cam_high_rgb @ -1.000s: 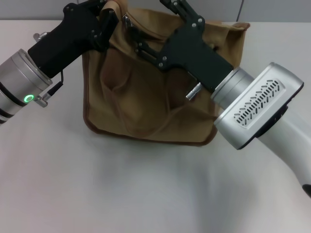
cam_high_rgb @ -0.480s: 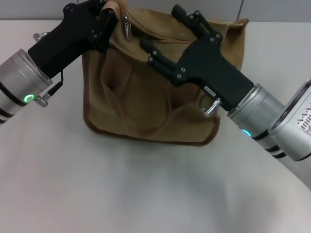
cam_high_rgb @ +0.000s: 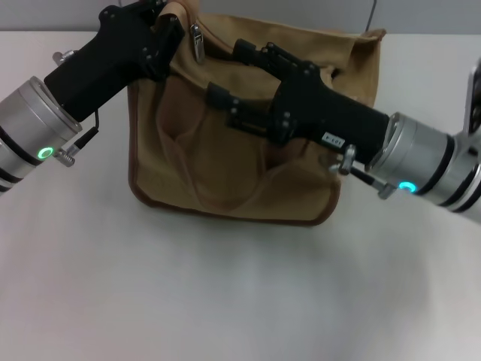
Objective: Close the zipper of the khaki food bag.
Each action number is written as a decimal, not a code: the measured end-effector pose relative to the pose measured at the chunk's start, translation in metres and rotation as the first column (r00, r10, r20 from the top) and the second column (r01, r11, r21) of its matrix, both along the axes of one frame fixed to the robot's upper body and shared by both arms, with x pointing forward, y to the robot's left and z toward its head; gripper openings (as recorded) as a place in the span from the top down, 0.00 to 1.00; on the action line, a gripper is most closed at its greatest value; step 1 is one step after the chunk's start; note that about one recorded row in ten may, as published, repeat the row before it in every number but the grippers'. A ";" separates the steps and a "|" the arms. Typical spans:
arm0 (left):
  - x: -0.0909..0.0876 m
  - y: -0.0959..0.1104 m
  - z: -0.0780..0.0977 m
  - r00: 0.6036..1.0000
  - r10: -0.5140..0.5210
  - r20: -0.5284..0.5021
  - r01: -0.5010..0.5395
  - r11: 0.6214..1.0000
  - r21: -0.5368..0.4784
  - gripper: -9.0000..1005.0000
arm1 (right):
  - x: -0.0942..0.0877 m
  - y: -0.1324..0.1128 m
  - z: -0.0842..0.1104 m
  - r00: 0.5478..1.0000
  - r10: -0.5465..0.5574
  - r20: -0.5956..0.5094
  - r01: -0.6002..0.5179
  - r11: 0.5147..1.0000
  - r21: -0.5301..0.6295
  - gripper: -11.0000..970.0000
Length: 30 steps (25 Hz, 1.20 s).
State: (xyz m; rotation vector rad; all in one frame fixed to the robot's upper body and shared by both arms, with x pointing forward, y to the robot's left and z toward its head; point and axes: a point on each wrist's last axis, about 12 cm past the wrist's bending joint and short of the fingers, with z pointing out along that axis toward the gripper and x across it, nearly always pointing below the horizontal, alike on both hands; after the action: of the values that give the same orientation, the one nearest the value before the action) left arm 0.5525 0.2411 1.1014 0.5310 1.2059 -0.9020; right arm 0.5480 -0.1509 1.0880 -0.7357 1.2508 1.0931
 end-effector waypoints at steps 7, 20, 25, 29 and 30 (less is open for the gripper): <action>-0.001 0.000 -0.001 1.000 0.000 -0.003 0.000 1.000 0.000 0.93 | 0.019 0.000 0.011 0.996 0.039 -0.074 -0.040 0.999 -0.009 0.13; 0.001 -0.002 0.001 1.000 -0.007 0.004 0.007 1.000 -0.003 0.93 | 0.026 0.006 0.013 0.989 0.081 -0.124 -0.088 0.995 -0.054 0.13; 0.003 -0.003 0.003 1.000 -0.011 0.007 0.011 1.000 -0.004 0.93 | 0.031 0.015 0.017 0.988 0.095 -0.125 -0.106 0.991 -0.083 0.13; 0.003 -0.004 0.002 1.000 -0.013 0.003 0.013 1.000 -0.006 0.92 | 0.033 0.017 0.015 0.988 0.088 -0.129 -0.102 0.989 -0.103 0.13; 0.003 -0.005 0.002 1.000 -0.013 0.000 0.013 1.000 -0.006 0.92 | 0.034 0.018 0.014 0.988 0.077 -0.134 -0.093 0.989 -0.111 0.14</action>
State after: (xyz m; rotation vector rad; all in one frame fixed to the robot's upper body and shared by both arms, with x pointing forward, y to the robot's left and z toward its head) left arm 0.5557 0.2362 1.1035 0.5349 1.2002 -0.9165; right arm 0.5820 -0.1331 1.1024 -0.8239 1.4143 1.1596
